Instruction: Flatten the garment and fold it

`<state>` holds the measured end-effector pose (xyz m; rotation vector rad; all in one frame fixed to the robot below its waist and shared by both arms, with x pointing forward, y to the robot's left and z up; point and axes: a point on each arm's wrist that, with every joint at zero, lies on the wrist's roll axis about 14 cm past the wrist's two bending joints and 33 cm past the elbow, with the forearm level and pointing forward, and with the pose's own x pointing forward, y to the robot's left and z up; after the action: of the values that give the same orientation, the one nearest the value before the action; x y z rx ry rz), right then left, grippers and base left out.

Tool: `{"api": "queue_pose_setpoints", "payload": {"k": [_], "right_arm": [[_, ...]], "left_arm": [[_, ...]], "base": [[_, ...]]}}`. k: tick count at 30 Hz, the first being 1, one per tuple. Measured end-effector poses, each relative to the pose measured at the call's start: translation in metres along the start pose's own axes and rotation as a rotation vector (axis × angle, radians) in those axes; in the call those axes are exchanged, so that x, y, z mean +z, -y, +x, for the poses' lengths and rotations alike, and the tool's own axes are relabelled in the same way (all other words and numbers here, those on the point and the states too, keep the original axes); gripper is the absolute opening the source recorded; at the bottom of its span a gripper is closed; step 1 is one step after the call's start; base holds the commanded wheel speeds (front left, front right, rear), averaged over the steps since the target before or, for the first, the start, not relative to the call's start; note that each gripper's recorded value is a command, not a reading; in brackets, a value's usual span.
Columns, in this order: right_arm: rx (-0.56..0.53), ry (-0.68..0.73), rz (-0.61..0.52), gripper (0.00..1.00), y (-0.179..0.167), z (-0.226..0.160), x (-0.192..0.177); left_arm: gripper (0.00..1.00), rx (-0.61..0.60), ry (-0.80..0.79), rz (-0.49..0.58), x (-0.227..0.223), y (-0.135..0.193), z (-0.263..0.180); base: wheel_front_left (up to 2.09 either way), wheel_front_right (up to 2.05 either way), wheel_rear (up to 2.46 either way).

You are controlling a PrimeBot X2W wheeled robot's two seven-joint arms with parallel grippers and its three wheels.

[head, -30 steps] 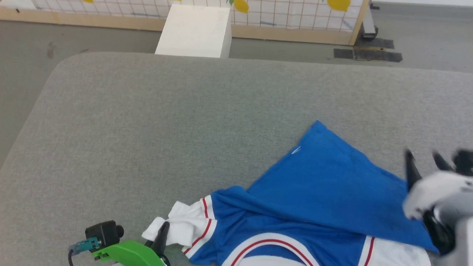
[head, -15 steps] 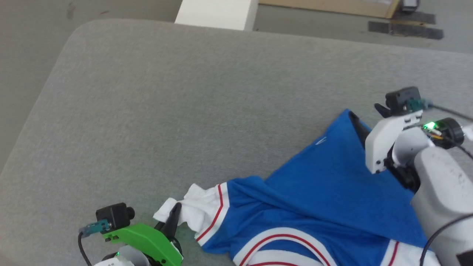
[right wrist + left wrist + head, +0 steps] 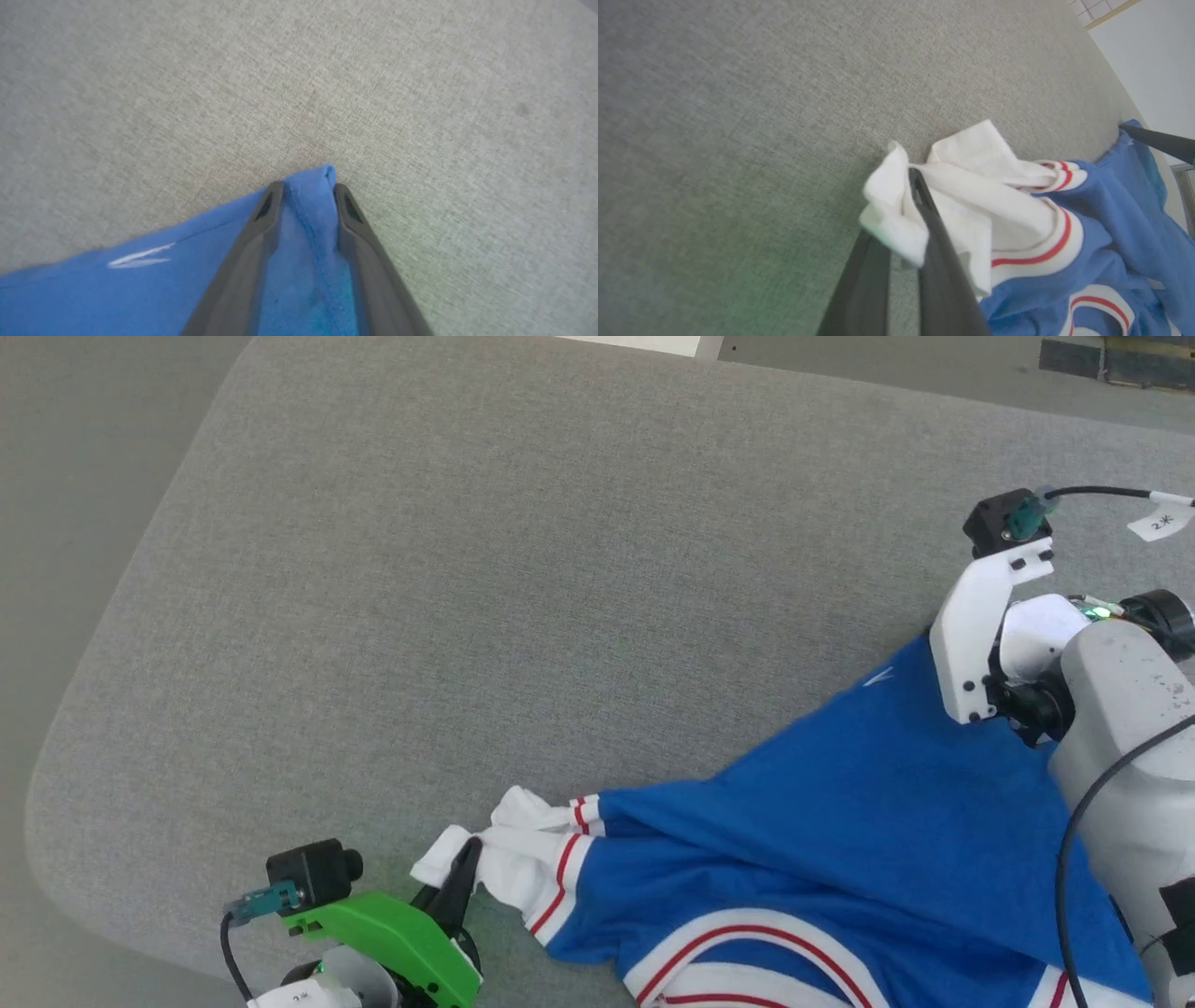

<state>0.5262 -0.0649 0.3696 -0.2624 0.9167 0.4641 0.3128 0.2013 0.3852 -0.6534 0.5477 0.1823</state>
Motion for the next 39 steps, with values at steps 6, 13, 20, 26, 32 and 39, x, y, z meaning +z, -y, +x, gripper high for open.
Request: {"api": "queue_pose_setpoints", "payload": {"k": [6, 13, 20, 26, 32, 39], "right_arm": [[-0.008, 0.111, 0.052, 0.00, 0.004, -0.013, 0.003], [-0.029, 0.400, 0.168, 0.00, 0.009, -0.054, 0.005], [-0.115, 0.566, 0.289, 0.00, 0.034, -0.109, -0.023], [-0.203, 0.657, 0.273, 0.00, 0.057, -0.169, -0.023], [-0.276, 0.684, 0.146, 0.00, 0.072, -0.225, 0.000], [-0.337, 0.709, -0.007, 0.00, 0.091, -0.253, 0.059]], "left_arm": [[0.00, -0.019, 0.012, 0.004, 0.003, 0.005, -0.001], [0.00, -0.051, 0.045, 0.034, 0.014, 0.012, -0.008], [0.00, -0.146, 0.119, 0.074, 0.036, 0.040, -0.013], [0.00, -0.290, 0.162, 0.190, 0.070, 0.083, -0.013], [0.00, -0.479, 0.239, 0.221, 0.130, 0.154, -0.014], [0.00, -0.544, 0.356, 0.329, 0.213, 0.214, 0.004]], "base": [[0.00, 0.00, 0.00], [0.00, 0.00, 0.00], [0.00, 0.00, 0.00], [0.00, 0.00, 0.00], [0.00, 0.00, 0.00], [0.00, 0.00, 0.00]]}}
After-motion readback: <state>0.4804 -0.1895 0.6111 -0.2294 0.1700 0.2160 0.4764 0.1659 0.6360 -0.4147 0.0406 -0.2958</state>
